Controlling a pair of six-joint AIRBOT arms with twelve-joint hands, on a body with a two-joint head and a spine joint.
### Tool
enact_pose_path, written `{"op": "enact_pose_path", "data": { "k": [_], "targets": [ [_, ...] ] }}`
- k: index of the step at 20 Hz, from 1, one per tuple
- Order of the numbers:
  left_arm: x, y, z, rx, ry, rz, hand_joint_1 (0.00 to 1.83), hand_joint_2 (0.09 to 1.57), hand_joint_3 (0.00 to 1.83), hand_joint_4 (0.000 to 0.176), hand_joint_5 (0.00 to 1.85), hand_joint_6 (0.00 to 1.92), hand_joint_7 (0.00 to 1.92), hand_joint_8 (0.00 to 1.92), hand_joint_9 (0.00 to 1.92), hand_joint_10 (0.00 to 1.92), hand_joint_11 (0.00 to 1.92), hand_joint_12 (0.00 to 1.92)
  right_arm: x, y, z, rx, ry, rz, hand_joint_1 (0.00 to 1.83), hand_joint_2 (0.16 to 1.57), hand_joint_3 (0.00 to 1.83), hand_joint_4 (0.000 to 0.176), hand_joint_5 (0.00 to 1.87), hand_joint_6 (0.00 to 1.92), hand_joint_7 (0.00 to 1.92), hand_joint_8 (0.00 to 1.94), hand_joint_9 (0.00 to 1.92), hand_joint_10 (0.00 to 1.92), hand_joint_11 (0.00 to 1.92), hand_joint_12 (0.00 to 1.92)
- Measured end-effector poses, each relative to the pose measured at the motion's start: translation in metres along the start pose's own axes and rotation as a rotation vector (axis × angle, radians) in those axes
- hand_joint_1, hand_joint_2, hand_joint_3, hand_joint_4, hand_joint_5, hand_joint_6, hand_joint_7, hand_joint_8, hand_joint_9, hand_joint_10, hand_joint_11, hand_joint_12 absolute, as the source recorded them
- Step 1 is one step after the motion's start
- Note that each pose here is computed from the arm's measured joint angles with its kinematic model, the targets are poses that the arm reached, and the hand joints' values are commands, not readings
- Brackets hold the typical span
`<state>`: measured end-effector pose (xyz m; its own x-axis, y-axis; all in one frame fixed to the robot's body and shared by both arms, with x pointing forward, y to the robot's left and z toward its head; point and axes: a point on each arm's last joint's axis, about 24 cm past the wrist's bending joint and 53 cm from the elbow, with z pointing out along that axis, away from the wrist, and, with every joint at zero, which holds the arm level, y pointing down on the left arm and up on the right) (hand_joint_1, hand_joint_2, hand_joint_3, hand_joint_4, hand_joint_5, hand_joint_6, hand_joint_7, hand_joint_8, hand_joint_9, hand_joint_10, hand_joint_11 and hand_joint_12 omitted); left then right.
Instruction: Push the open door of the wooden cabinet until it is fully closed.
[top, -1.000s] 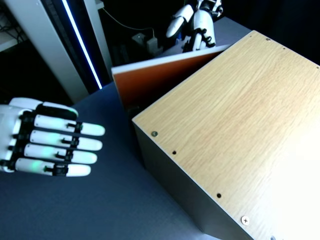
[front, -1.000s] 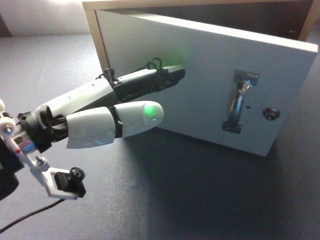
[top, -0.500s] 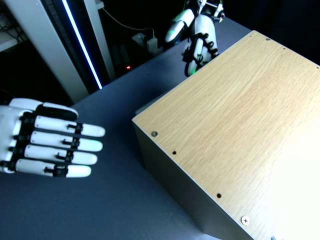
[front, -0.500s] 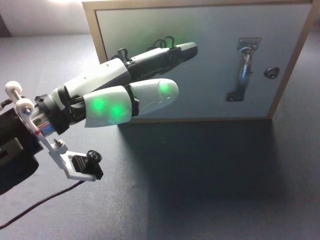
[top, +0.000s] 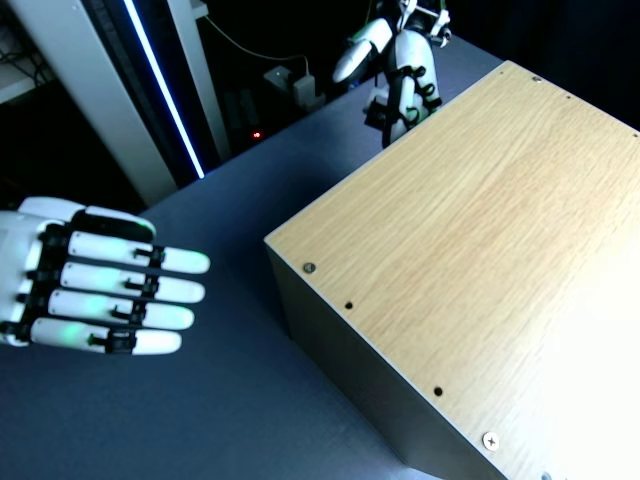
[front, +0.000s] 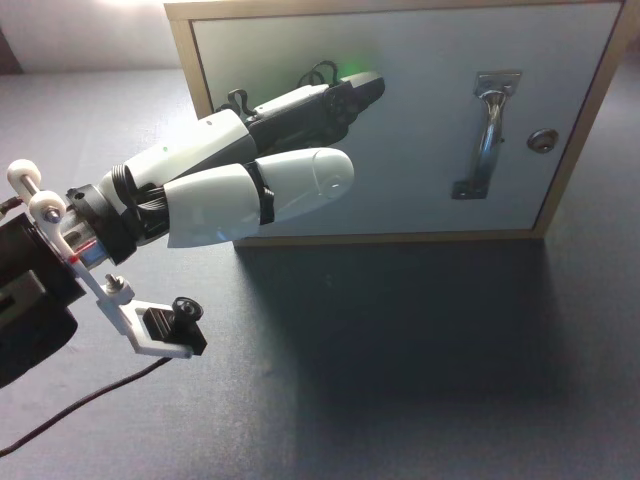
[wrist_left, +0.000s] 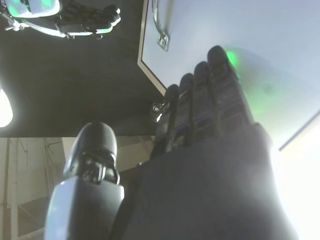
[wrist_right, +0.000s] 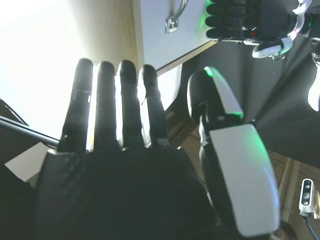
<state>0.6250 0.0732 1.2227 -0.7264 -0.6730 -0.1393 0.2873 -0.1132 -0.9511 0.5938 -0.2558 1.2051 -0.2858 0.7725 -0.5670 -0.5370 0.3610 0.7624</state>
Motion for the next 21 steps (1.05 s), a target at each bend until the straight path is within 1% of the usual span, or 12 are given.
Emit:
{"op": "enact_pose_path", "data": {
  "k": [3, 7, 9, 12, 13, 14, 15, 16, 17, 19, 20, 21],
  "targets": [
    [0.001, -0.005, -0.009, 0.003, -0.004, -0.007, 0.00, 1.43, 0.01, 0.000, 0.11, 0.00, 0.10, 0.00, 0.10, 0.00, 0.10, 0.01, 0.000, 0.000, 0.000, 0.001, 0.000, 0.000, 0.53, 1.39, 0.00, 0.000, 0.34, 0.00, 0.33, 0.00, 0.26, 0.00, 0.00, 0.68],
    [-0.004, -0.010, -0.037, -0.007, -0.018, 0.003, 0.11, 1.45, 0.00, 0.000, 0.15, 0.01, 0.11, 0.00, 0.11, 0.00, 0.13, 0.03, 0.000, 0.001, 0.000, -0.003, -0.001, 0.002, 0.53, 1.38, 0.00, 0.000, 0.33, 0.00, 0.30, 0.00, 0.24, 0.00, 0.00, 0.63],
    [-0.009, -0.012, -0.053, -0.017, -0.043, -0.003, 0.15, 1.44, 0.00, 0.000, 0.15, 0.00, 0.11, 0.00, 0.11, 0.00, 0.14, 0.03, 0.000, 0.001, 0.000, -0.005, -0.004, 0.003, 0.61, 1.37, 0.00, 0.000, 0.35, 0.01, 0.30, 0.01, 0.22, 0.00, 0.00, 0.57],
    [-0.027, -0.023, -0.076, 0.004, -0.125, -0.028, 0.12, 1.39, 0.00, 0.000, 0.14, 0.00, 0.13, 0.00, 0.13, 0.00, 0.15, 0.05, -0.002, 0.003, 0.000, -0.013, -0.010, 0.003, 0.67, 1.35, 0.00, 0.000, 0.38, 0.00, 0.35, 0.00, 0.27, 0.00, 0.00, 0.64],
    [-0.032, -0.023, -0.082, 0.005, -0.148, -0.032, 0.16, 1.36, 0.00, 0.000, 0.15, 0.00, 0.13, 0.00, 0.13, 0.00, 0.17, 0.07, -0.002, 0.004, 0.000, -0.018, -0.013, 0.003, 0.61, 1.35, 0.00, 0.000, 0.37, 0.00, 0.35, 0.00, 0.29, 0.00, 0.00, 0.68],
    [-0.039, -0.025, -0.091, 0.011, -0.181, -0.035, 0.19, 1.35, 0.00, 0.000, 0.12, 0.00, 0.11, 0.00, 0.11, 0.00, 0.14, 0.07, -0.003, 0.006, 0.000, -0.027, -0.017, 0.003, 0.60, 1.35, 0.00, 0.000, 0.36, 0.00, 0.34, 0.00, 0.28, 0.00, 0.00, 0.65],
    [-0.049, -0.025, -0.100, 0.007, -0.226, -0.041, 0.28, 1.37, 0.00, 0.000, 0.10, 0.00, 0.08, 0.00, 0.07, 0.00, 0.09, 0.05, -0.005, 0.009, 0.000, -0.041, -0.025, 0.003, 0.62, 1.38, 0.00, 0.000, 0.33, 0.00, 0.33, 0.00, 0.29, 0.00, 0.00, 0.70],
    [-0.057, -0.026, -0.108, 0.005, -0.263, -0.044, 0.32, 1.36, 0.00, 0.000, 0.07, 0.00, 0.04, 0.00, 0.02, 0.00, 0.02, 0.02, -0.006, 0.012, 0.000, -0.053, -0.030, 0.003, 0.66, 1.39, 0.00, 0.000, 0.28, 0.00, 0.27, 0.00, 0.25, 0.00, 0.00, 0.63],
    [-0.063, -0.028, -0.114, 0.010, -0.291, -0.041, 0.35, 1.27, 0.00, 0.000, 0.03, 0.00, 0.00, 0.00, 0.00, 0.00, 0.00, 0.00, -0.007, 0.014, 0.000, -0.061, -0.033, 0.004, 0.76, 1.37, 0.00, 0.000, 0.26, 0.00, 0.26, 0.00, 0.24, 0.00, 0.01, 0.60],
    [-0.070, -0.030, -0.121, 0.017, -0.322, -0.039, 0.41, 1.28, 0.00, 0.000, 0.03, 0.00, 0.00, 0.00, 0.00, 0.00, 0.00, 0.00, -0.008, 0.015, 0.001, -0.064, -0.038, 0.005, 0.77, 1.36, 0.00, 0.000, 0.26, 0.00, 0.26, 0.00, 0.23, 0.00, 0.00, 0.56],
    [-0.071, -0.031, -0.122, 0.024, -0.327, -0.038, 0.42, 1.31, 0.01, 0.000, 0.03, 0.00, 0.00, 0.00, 0.00, 0.00, 0.00, 0.00, -0.010, 0.017, 0.003, -0.072, -0.047, 0.008, 0.76, 1.35, 0.00, 0.000, 0.26, 0.00, 0.26, 0.00, 0.21, 0.00, 0.00, 0.47],
    [-0.072, -0.031, -0.124, 0.024, -0.331, -0.036, 0.46, 1.31, 0.00, 0.000, 0.02, 0.00, 0.00, 0.00, 0.00, 0.00, 0.00, 0.00, -0.010, 0.018, 0.004, -0.075, -0.050, 0.008, 0.79, 1.36, 0.00, 0.000, 0.26, 0.00, 0.25, 0.00, 0.21, 0.00, 0.00, 0.53]
  ]
}}
